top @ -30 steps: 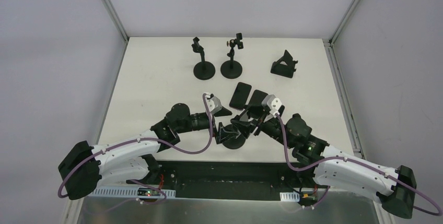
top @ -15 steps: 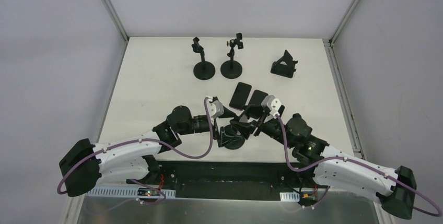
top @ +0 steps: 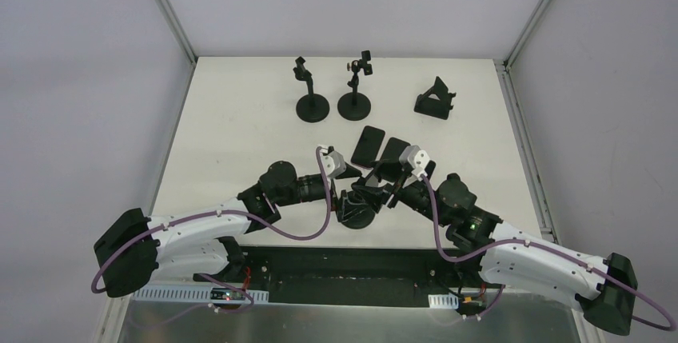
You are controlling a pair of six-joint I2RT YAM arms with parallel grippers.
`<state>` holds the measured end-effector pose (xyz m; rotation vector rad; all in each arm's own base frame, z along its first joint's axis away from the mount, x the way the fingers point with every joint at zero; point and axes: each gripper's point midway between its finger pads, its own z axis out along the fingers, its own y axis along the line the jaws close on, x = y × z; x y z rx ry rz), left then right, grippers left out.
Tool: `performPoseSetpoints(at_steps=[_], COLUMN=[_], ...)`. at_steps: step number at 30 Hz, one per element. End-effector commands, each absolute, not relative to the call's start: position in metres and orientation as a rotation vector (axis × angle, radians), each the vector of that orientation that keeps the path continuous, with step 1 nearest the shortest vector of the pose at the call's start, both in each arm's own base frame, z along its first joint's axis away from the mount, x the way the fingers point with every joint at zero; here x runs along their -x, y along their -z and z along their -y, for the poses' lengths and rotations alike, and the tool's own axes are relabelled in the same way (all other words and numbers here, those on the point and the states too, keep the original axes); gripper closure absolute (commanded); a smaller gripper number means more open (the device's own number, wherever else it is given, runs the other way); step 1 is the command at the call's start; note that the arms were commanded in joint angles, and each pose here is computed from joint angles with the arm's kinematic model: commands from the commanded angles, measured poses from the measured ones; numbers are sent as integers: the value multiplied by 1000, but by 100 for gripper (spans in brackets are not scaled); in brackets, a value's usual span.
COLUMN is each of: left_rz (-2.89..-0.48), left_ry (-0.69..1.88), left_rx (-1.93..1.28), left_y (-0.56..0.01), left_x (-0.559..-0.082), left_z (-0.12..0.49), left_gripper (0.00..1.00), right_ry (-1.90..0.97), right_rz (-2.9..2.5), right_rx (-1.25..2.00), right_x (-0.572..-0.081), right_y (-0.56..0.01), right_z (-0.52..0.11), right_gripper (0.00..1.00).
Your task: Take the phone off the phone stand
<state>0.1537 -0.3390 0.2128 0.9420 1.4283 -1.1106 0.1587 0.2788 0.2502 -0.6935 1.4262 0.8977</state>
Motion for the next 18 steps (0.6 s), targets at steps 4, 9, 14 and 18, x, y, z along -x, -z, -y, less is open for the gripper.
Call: performPoseSetpoints(at_steps=[4,9,14,18], left_rz=[-1286,-1303,-1319,-1319], left_ry=[1135,1147,1156,1172], left_rx=[-878,-885,-888,-890], left_y=[-263,-258,-252,-254], left_x=[-157,-156,-155,-154], left_z=[347,350,350,352], left_gripper=[5,11,26,49], right_ry=[-961,-958,-953,-950], right_rz=[-1352,-1354,-1360,-1365], right_rx=[649,645,643,646], right_x=[-156,-156,-157,-157], right_y=[-280,-280,-279,-278], right_z=[-283,-281,-281,-281], right_gripper=[100,100,100,100])
